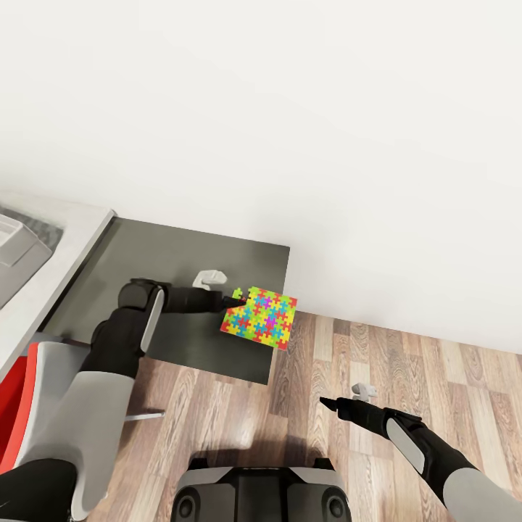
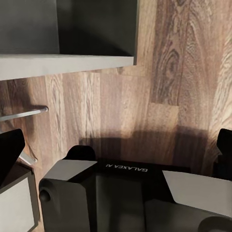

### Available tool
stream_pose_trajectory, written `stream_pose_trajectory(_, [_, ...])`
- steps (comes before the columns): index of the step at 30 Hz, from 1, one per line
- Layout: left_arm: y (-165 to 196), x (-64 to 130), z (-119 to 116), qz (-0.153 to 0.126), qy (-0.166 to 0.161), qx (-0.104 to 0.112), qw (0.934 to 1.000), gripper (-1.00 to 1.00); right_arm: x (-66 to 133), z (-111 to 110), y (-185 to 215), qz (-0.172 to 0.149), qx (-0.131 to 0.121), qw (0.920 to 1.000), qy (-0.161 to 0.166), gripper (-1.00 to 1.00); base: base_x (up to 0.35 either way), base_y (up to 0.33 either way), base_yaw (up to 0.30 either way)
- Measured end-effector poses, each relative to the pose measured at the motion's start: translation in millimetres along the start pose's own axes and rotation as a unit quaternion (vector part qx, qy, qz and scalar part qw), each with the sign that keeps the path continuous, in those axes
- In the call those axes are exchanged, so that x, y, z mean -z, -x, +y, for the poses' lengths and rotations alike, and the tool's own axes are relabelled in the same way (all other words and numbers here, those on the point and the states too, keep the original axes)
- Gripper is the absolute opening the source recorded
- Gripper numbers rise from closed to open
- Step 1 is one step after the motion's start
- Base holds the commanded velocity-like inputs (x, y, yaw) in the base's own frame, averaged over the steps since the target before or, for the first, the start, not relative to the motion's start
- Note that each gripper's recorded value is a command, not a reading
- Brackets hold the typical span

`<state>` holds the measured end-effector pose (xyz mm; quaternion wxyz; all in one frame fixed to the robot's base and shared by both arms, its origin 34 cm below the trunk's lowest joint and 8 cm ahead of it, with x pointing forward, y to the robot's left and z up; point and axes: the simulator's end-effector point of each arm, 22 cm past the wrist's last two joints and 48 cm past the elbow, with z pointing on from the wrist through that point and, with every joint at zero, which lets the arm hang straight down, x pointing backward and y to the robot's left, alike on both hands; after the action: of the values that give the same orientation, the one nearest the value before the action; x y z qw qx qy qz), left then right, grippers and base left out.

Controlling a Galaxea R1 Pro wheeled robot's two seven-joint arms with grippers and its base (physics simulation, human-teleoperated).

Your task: Put all the toys in the child's room - the three board games (two on the bed and one on the table), the two jigsaw puzzles on the table, and the tennis ball on the table - inside the toy box on the table in the child's room.

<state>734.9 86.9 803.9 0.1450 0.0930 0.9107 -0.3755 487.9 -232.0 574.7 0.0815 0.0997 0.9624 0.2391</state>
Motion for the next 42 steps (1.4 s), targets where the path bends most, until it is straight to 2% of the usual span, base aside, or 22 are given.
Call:
stream_pose_trajectory(8, [16, 11.3, -6, -0.02, 0.003, -0.02, 0.9996, 1.0, -0.2, 1, 0, 0.0, 0.0, 1.0, 0.0, 1.0, 0.0, 0.0, 0.0])
stream_pose_trajectory(22, [41, 42.0, -14, -0.061, 0.02, -0.065, 0.9958, 1.0, -0.4, 1, 0, 0.0, 0.0, 1.0, 0.001, 1.0, 0.0, 0.0, 0.0])
stream_pose_trajectory(29, [47, 47.7, -10, -0.071, 0.037, -0.069, 0.9944, 1.0, -0.5, 1, 0, 0.0, 0.0, 1.0, 0.001, 1.0, 0.0, 0.0, 0.0])
stream_pose_trajectory(33, [55, 56.0, 9, -0.086, 0.079, -0.062, 0.9912, 1.0, -0.5, 1, 0, 0.0, 0.0, 1.0, 0.001, 1.0, 0.0, 0.0, 0.0])
stream_pose_trajectory(36, [63, 67.9, 36, -0.101, 0.142, -0.054, 0.9832, 1.0, -0.5, 1, 0, 0.0, 0.0, 1.0, 0.001, 1.0, 0.0, 0.0, 0.0])
stream_pose_trajectory(39, [63, 73.5, 54, -0.105, 0.186, -0.045, 0.9758, 1.0, -0.5, 1, 0, 0.0, 0.0, 1.0, 0.001, 1.0, 0.0, 0.0, 0.0])
stream_pose_trajectory(42, [59, 74.1, 63, -0.105, 0.211, -0.038, 0.9712, 1.0, -0.3, 0, 0, -0.001, 0.0, 1.0, 0.0, 1.0, 0.0, 0.0, 0.0])
